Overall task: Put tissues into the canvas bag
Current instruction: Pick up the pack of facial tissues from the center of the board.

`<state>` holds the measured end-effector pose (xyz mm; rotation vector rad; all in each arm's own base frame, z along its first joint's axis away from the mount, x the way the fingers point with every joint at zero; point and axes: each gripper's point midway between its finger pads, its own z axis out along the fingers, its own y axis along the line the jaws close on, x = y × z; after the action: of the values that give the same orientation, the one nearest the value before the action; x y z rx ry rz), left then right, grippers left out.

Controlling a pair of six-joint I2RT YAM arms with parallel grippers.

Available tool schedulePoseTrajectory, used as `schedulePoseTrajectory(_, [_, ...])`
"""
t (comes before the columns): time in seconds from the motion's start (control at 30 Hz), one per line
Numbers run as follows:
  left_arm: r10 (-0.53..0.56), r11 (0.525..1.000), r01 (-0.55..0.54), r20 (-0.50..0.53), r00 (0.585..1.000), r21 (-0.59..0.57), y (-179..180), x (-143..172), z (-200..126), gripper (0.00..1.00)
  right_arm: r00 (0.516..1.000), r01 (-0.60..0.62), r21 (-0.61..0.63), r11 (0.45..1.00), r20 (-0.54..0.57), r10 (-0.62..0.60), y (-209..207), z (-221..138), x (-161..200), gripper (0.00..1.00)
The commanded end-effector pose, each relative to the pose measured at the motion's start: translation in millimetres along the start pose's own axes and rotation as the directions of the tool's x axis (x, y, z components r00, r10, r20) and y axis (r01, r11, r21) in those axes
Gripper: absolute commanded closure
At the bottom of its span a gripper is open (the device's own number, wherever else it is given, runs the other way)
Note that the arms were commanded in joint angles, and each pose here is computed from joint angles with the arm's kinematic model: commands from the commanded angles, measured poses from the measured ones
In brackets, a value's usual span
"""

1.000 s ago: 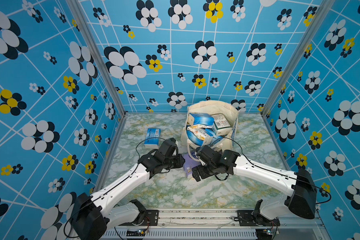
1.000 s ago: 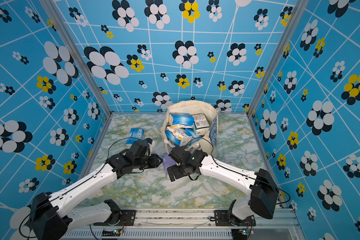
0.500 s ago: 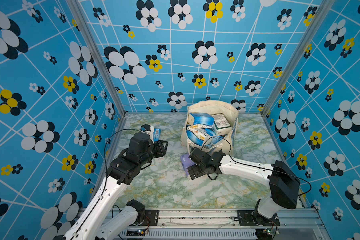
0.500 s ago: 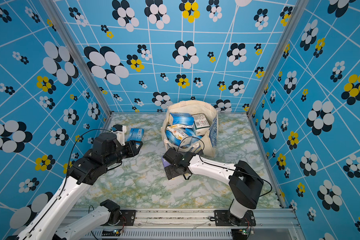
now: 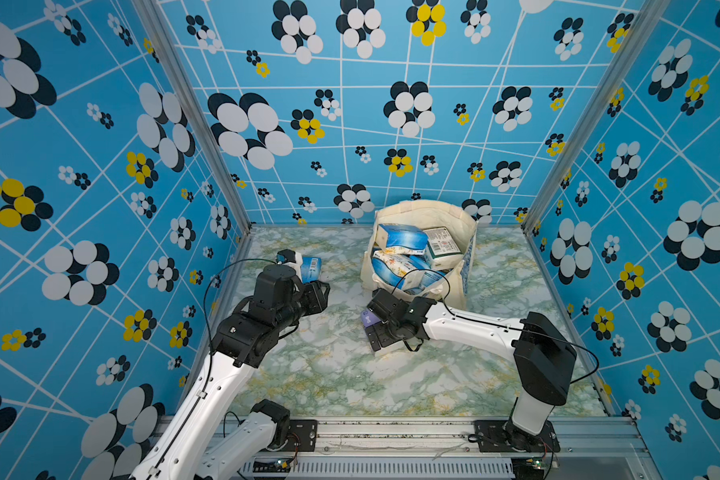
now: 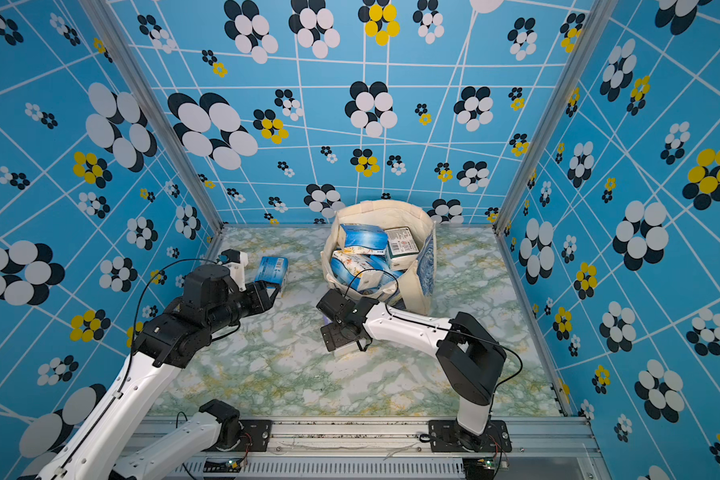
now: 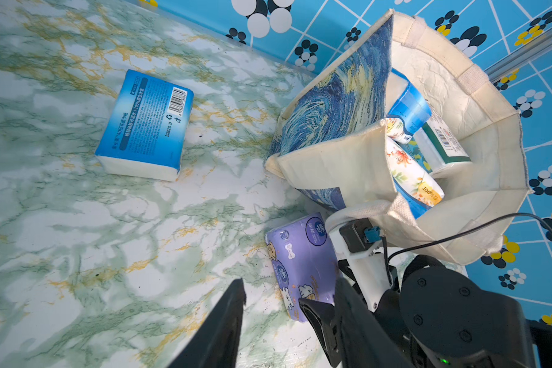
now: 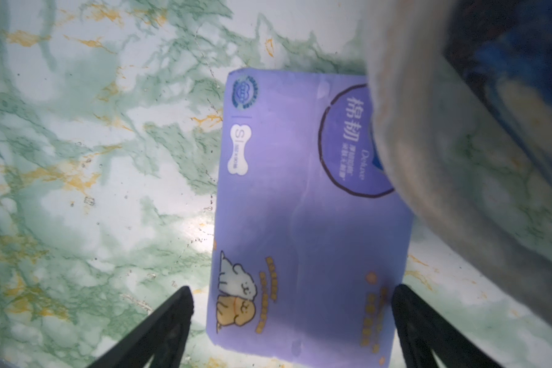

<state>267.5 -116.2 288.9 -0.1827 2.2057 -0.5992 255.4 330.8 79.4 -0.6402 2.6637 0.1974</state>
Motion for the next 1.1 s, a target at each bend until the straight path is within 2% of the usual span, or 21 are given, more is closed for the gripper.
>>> schedulePoseTrajectory(0.0, [0.019,1.0,-0.019,0.014,1.0,0.009,-0.4,-4.0,-7.5,0.51,1.0,0.012,0.021,1.0,-0.018,-0.012,-2.2,7.4,-4.4,0.01])
schedulePoseTrajectory(0.13, [0.013,1.0,-0.013,0.018,1.0,0.007,1.1,-5.3,-8.6,0.51,1.0,0.02,0.056,0.998,-0.025,-0.019,-6.2,10.5,-6.0,0.01])
schedulePoseTrajectory(0.33, [0.011,1.0,-0.011,0.022,1.0,0.002,2.8,-7.4,-9.5,0.51,1.0,0.027,0.18,0.983,-0.02,-0.024,-29.6,6.1,-4.3,0.01])
schedulePoseTrajectory(0.67, [0.007,1.0,-0.007,0.025,1.0,0.0,3.0,-11.4,-7.3,0.5,0.996,0.051,0.003,0.999,-0.069,-0.051,1.7,19.9,6.3,0.01])
schedulePoseTrajectory(0.77, [0.008,1.0,-0.008,0.023,1.0,-0.003,3.9,-11.4,-7.0,0.5,0.996,0.045,0.019,0.999,-0.079,-0.043,-1.0,24.9,7.2,0.01])
schedulePoseTrajectory(0.93, [0.011,1.0,-0.01,0.024,1.0,-0.008,4.8,-12.2,-8.7,0.5,0.995,0.044,0.147,0.988,-0.099,-0.03,-24.6,30.8,10.4,0.01])
schedulePoseTrajectory(1.07, [0.012,1.0,-0.011,0.02,1.0,-0.017,6.3,-12.5,-7.7,0.5,0.993,0.055,0.105,0.993,-0.107,-0.044,-16.1,36.7,10.4,0.01])
